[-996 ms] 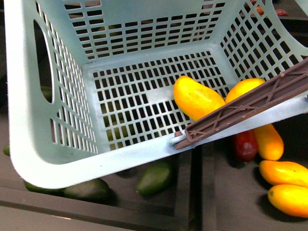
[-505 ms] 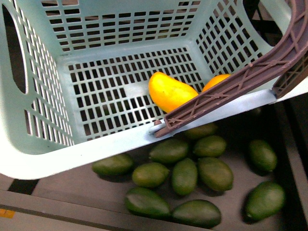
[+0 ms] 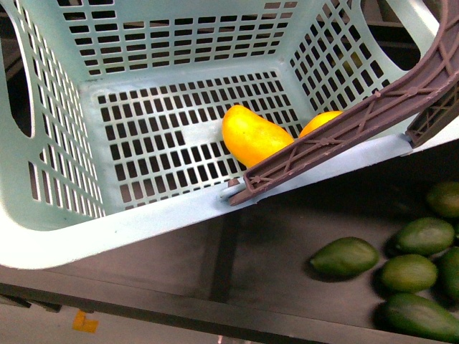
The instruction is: Pick lemon and mango into basket
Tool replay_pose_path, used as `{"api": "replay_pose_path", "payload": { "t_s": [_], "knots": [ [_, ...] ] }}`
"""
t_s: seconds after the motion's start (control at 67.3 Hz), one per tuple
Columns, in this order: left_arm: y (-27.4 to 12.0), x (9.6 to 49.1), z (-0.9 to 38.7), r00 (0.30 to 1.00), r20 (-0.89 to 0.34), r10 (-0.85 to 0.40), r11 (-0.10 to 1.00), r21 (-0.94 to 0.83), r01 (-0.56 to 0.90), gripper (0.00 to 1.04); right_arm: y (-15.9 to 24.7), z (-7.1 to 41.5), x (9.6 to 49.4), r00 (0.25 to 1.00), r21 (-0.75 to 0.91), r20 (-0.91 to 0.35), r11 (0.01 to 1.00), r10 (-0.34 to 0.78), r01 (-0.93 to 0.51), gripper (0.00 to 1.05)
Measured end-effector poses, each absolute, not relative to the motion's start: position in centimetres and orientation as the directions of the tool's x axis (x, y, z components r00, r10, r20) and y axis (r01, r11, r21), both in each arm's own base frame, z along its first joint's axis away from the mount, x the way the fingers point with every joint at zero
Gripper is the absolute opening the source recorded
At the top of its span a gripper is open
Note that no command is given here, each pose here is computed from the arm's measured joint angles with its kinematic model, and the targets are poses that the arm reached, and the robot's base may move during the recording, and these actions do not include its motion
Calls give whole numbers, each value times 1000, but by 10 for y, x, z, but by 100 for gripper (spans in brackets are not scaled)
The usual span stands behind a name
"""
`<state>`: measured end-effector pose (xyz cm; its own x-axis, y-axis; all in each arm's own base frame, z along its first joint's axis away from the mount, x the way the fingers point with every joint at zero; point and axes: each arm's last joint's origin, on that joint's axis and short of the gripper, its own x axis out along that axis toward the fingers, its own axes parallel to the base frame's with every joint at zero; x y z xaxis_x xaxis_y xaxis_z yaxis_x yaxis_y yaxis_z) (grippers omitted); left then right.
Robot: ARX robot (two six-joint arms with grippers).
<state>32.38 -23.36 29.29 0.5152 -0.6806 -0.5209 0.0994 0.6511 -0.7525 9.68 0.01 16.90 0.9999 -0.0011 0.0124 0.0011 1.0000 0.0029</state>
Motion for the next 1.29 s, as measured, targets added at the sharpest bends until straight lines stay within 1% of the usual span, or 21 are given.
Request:
{"api": "replay_pose_path", "payload": {
  "t_s": [0.268,0.476,0.505,0.52,0.535,0.55,0.624,0.669,0.728,0.788,0.847,0.981,1.07,1.159,1.219,1.293],
  "knots": [
    [-233,324,293,513,-520,-683,649,-754,101,15,0,169,97,1000,3,13,1000,5,-5,96],
    [-227,328,293,554,-527,-644,677,-730,93,15,0,169,97,1000,3,13,1000,4,-4,96],
    [-229,328,292,586,-561,-584,716,-697,45,15,0,169,97,1000,3,13,1000,3,-3,96],
    [-229,328,293,615,-593,-520,747,-665,-10,15,0,169,97,1000,3,13,1000,2,-2,96],
    [-229,329,292,630,-606,-485,762,-647,-35,15,0,169,97,1000,3,13,1000,3,-3,96],
    [-228,330,291,660,-621,-423,773,-627,-95,15,0,169,97,1000,3,13,1000,3,-3,96],
    [-229,343,282,749,-609,-260,764,-604,-226,15,0,169,97,1000,3,13,1000,3,-3,96],
    [-224,359,274,797,-579,-172,727,-621,-295,15,0,169,97,1000,3,13,1000,3,-3,96],
    [-213,384,267,834,-542,-104,683,-648,-336,15,0,169,97,1000,3,13,1000,-1,1,96],
    [-196,412,258,859,-508,-65,622,-694,-363,15,0,169,97,1000,3,13,1000,-3,3,96],
    [-182,437,251,873,-484,-56,550,-745,-378,15,0,169,97,1000,3,13,1000,-2,2,96],
    [-170,479,234,887,-456,-75,422,-820,-386,15,0,169,97,1000,3,13,1000,1,-1,96],
    [-168,498,221,891,-449,-74,351,-848,-398,15,0,169,97,1000,3,13,1000,0,0,96],
    [-170,511,206,884,-460,-89,295,-859,-417,15,0,169,97,1000,3,13,1000,0,0,96],
    [-172,518,189,867,-487,-109,249,-857,-450,15,0,169,97,1000,3,13,1000,0,0,96],
    [-173,521,173,851,-515,-106,228,-845,-483,15,0,169,97,1000,3,13,1000,0,0,96]
  ]
}}
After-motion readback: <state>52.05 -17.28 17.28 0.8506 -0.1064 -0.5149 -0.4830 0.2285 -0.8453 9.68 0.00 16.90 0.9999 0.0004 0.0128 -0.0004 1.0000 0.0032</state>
